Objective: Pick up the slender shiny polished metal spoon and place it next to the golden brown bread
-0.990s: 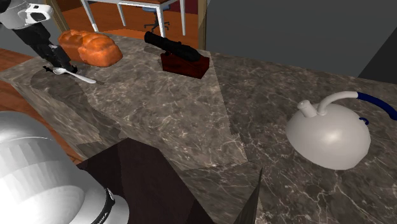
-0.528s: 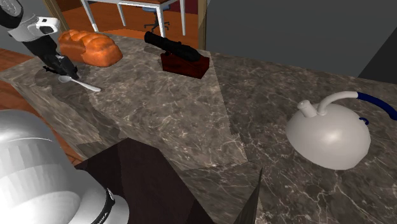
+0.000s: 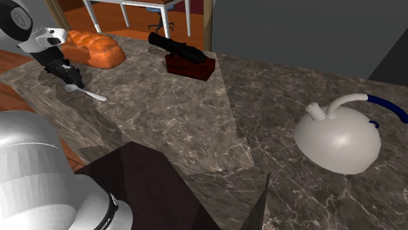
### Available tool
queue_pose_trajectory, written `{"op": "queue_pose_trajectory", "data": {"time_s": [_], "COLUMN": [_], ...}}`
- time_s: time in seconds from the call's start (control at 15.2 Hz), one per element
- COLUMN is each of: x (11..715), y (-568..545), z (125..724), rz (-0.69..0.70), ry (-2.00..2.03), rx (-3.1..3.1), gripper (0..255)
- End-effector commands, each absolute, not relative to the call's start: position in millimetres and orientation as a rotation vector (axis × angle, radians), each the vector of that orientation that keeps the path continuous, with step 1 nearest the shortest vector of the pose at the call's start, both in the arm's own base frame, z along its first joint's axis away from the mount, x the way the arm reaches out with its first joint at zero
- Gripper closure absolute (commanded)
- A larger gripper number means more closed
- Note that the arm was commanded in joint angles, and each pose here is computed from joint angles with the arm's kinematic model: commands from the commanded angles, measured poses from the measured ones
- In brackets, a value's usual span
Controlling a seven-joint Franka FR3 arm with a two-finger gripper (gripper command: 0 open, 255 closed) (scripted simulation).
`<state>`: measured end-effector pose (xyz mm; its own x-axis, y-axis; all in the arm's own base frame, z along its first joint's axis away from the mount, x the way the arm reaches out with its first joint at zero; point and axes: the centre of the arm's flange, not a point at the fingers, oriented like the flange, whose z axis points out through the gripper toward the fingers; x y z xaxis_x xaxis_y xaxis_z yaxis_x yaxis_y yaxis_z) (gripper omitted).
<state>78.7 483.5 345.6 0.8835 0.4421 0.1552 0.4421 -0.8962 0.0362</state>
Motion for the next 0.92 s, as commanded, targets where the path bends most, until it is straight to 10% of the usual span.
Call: {"op": "queue_pose_trajectory", "data": {"time_s": [0.0, 0.2, 0.26, 0.86], "x": [79, 79, 79, 71], "y": [484, 484, 484, 482], "z": [345, 345, 345, 394], "rz": [-0.251, -0.251, -0.251, -0.251], "ry": [-0.716, -0.716, -0.716, -0.716], "rx": [-3.048, -3.048, -3.048, -3.048], "gripper": [255, 255, 0, 0]}}
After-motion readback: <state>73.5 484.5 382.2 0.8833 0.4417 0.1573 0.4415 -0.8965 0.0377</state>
